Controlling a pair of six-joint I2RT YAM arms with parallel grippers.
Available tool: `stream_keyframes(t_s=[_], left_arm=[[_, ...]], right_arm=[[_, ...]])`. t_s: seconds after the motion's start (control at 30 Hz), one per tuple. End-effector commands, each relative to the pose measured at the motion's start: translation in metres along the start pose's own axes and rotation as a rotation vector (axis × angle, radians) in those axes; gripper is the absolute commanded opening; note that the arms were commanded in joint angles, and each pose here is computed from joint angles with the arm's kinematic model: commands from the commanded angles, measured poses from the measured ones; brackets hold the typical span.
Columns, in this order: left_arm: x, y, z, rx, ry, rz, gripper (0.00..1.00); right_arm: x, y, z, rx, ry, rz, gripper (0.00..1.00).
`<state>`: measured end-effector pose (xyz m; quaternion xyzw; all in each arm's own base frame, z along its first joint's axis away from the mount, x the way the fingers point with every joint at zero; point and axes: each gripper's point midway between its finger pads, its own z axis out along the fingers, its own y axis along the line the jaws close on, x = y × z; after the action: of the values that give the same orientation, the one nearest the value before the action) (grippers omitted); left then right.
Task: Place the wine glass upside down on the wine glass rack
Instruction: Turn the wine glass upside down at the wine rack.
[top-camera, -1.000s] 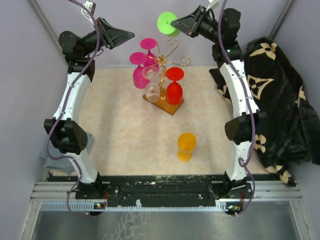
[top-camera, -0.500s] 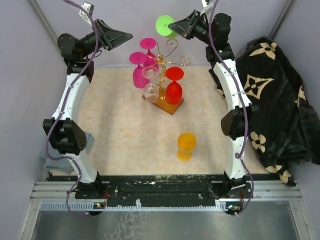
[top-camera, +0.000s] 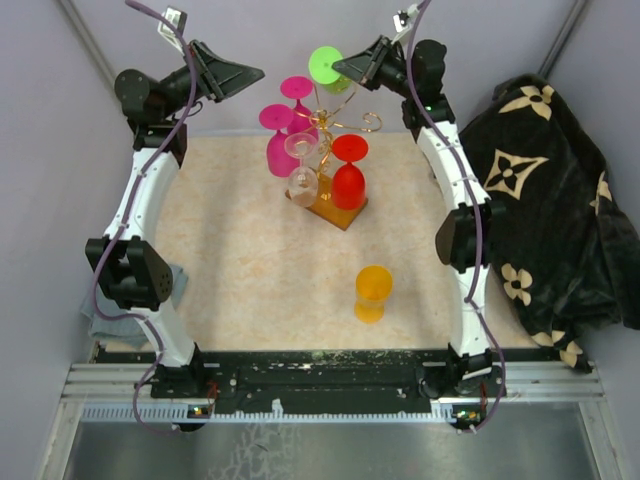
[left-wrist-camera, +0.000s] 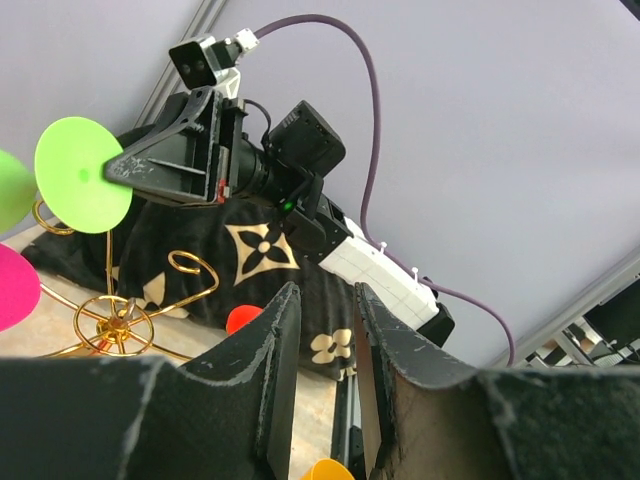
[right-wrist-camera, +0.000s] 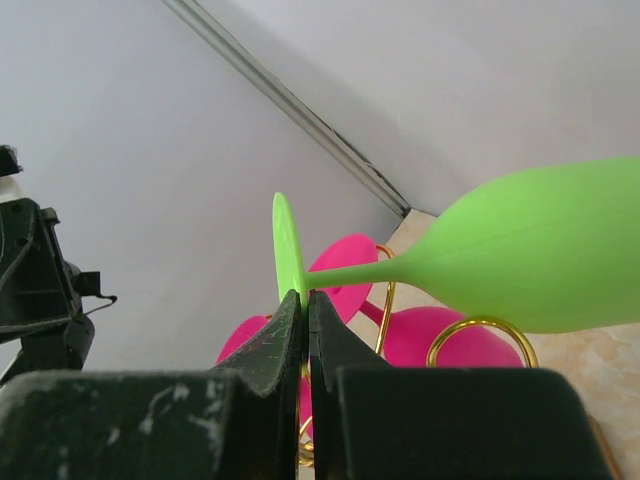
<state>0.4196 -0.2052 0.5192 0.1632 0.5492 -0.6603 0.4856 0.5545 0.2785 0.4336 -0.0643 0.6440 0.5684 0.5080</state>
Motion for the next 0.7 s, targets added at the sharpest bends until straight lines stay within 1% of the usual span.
stream_keyframes(t_s=[0.0, 0.27, 0.47, 0.67], left_arm=[[-0.005, -0.020, -0.004, 0.030, -0.006, 0.052, 0.34], [-0.005, -0.019, -0.005, 0.033, -0.017, 0.038, 0.34], [-0.006, -0.019, -0.005, 0.031, -0.023, 0.033, 0.34], [-0.005, -0.020, -0.006, 0.034, -0.024, 0.028, 0.34]], right_arm=[[-0.021, 0.038, -0.006, -0.085, -0.030, -0.041, 0.00], [-0.008, 0.037, -0.012, -0.060, 0.036, 0.037, 0.00], [-0.003, 0.038, -0.019, -0.044, 0.055, 0.034, 0.00], [-0.008, 0.041, -0.027, -0.034, 0.052, 0.035, 0.00]])
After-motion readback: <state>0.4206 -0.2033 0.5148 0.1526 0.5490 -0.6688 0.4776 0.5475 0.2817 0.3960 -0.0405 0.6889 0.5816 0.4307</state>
